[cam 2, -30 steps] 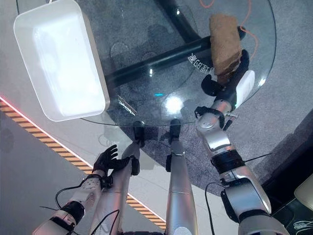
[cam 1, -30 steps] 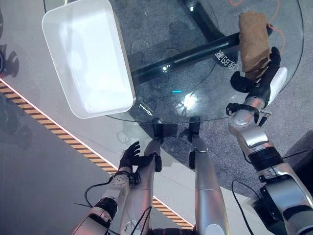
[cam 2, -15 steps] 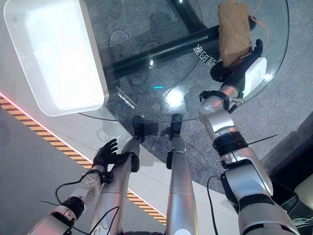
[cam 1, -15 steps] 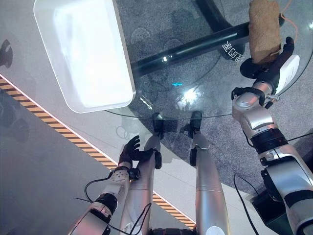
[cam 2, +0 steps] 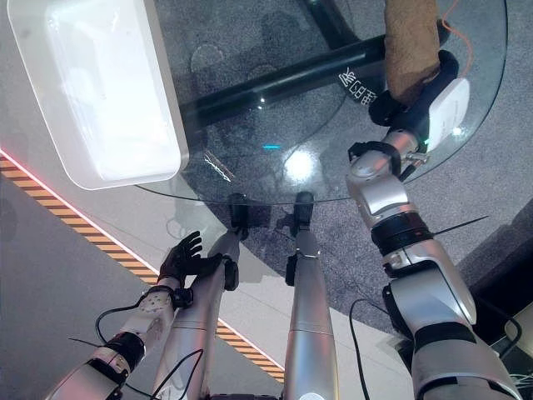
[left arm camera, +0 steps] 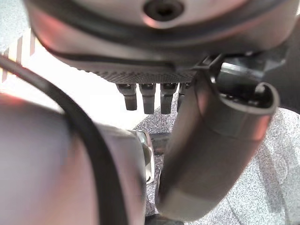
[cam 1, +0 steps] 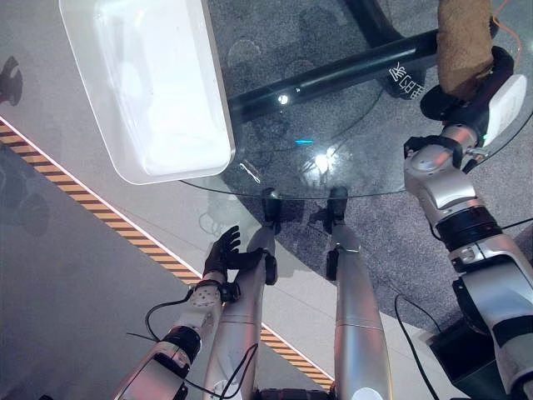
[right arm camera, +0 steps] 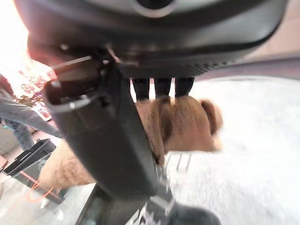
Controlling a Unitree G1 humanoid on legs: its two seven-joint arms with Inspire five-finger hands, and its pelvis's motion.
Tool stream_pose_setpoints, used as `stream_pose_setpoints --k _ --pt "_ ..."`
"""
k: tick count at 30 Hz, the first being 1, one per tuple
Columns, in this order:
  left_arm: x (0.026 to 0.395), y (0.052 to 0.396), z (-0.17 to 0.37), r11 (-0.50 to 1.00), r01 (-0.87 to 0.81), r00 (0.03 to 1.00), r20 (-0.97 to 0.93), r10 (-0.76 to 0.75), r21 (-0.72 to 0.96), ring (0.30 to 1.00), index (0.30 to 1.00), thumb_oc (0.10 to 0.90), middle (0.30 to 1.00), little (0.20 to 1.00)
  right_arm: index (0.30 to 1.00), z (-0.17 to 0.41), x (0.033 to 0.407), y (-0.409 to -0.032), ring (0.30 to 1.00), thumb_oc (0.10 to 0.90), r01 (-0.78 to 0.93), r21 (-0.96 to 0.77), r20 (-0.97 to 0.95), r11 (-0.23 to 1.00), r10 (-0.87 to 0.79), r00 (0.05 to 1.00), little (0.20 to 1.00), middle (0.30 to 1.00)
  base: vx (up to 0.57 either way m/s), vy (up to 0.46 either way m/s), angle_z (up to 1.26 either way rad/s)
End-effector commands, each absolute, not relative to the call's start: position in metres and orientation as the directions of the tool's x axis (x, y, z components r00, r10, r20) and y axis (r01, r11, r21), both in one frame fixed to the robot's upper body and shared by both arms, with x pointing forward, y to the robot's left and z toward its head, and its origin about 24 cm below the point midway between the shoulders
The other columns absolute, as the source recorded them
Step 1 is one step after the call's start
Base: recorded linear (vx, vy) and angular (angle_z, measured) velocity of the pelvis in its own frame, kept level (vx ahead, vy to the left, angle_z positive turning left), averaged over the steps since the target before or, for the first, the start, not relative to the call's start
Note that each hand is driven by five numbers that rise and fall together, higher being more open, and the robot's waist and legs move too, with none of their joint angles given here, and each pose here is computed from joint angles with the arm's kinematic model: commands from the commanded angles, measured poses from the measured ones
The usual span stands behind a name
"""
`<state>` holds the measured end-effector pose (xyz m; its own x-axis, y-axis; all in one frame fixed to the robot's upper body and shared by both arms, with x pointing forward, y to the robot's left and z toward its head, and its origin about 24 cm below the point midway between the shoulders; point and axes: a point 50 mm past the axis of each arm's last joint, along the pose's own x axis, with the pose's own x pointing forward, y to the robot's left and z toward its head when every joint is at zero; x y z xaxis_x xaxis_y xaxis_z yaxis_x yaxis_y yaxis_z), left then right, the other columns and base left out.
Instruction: Wipe the table with a cloth and put it in the basket.
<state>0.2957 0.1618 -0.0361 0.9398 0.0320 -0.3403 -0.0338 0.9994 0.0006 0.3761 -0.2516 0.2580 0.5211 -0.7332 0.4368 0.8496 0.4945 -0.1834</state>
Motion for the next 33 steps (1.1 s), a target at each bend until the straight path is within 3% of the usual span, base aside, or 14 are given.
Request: stream_pose_setpoints --k 1,17,25,33 --pt "0.251 0.161 -0.076 0.999 -0.041 0.870 -0.492 0.041 0.011 0.900 0.900 0.800 0.900 0.900 0.300 0.270 0.375 -0.250 0.300 0.100 0.821 -0.199 0.482 0.536 -0.676 0.558 0.200 0.300 0.01 0.033 0.00" --pt "0.243 0.155 -0.073 0.999 -0.034 0.874 -0.485 0.024 -0.011 0.900 0.900 0.800 0.900 0.900 0.300 0.297 0.366 -0.226 0.300 0.100 0.780 -0.196 0.622 0.594 -0.540 0.567 0.200 0.300 0.00 0.018 0.00" --pt "0.241 0.152 -0.070 1.000 -0.023 0.877 -0.481 0.012 -0.016 0.900 0.900 0.800 0.900 0.900 0.300 0.301 0.362 -0.189 0.300 0.100 0.675 -0.309 0.678 0.670 -0.343 0.650 0.200 0.300 0.00 0.017 0.01" --pt "0.241 0.148 -0.069 1.000 -0.016 0.886 -0.465 0.002 -0.025 0.900 0.900 0.800 0.900 0.900 0.300 0.274 0.358 -0.134 0.300 0.100 0.464 -0.488 0.628 0.739 -0.072 0.775 0.200 0.300 0.00 0.012 0.01"
